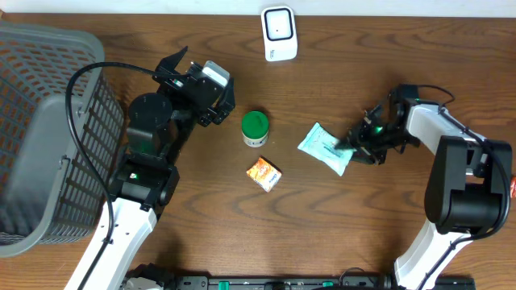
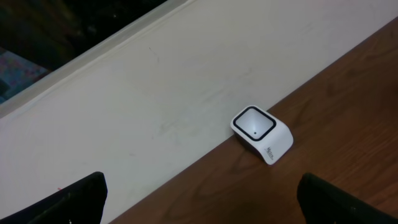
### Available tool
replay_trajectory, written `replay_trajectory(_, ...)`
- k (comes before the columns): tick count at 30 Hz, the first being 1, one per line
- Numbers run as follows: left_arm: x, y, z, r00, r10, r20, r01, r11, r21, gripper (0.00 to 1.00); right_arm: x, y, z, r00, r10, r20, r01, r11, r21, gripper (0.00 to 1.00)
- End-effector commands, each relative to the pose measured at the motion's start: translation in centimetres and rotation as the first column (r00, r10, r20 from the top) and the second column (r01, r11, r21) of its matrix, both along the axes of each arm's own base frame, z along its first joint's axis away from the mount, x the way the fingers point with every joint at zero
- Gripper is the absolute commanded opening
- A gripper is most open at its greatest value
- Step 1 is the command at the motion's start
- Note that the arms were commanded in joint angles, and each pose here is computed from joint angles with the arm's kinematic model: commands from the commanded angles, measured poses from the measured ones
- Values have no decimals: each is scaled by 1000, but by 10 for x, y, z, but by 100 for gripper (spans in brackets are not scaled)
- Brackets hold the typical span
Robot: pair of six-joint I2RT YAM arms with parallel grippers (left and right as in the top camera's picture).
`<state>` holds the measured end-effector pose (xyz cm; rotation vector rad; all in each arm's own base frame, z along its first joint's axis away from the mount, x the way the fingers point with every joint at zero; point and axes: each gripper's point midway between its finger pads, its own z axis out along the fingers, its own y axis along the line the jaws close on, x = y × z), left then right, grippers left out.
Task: Scan the item barcode
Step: 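Reach the right gripper to the light-green wipes pack and grasp it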
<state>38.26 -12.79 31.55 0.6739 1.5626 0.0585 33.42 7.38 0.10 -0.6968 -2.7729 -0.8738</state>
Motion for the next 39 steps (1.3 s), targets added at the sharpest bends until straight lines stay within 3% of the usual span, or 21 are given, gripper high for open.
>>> replay_trajectory(1,1,-1,5,1000,-8,10,8,1000,-10,98,-32,-27,-47,989,-10,-147,-23,976,-217,1)
replay_trajectory(4,0,-1,5,1000,-8,9,8,1000,-10,98,-31,-20,-44,991,7,-137,-31,985,-172,1)
replay_trajectory(9,0,-1,2,1000,-8,-5,8,1000,-6,98,-28,36,9,992,125,-32,-113,961,252,1)
replay_trajectory(16,0,-1,1,1000,-9,-5,9,1000,-6,98,-49,64,68,971,54,-232,82,840,536,1)
replay_trajectory(19,0,-1,2,1000,-9,-5,9,1000,-6,98,-57,66,86,916,9,-401,233,801,551,1)
replay_trajectory(31,0,-1,2,1000,-9,-4,9,1000,-6,98,-50,56,134,742,-74,-666,553,629,546,1)
replay_trajectory(39,0,-1,3,1000,-9,0,9,1000,-8,98,-49,44,139,504,-104,-858,731,581,359,1)
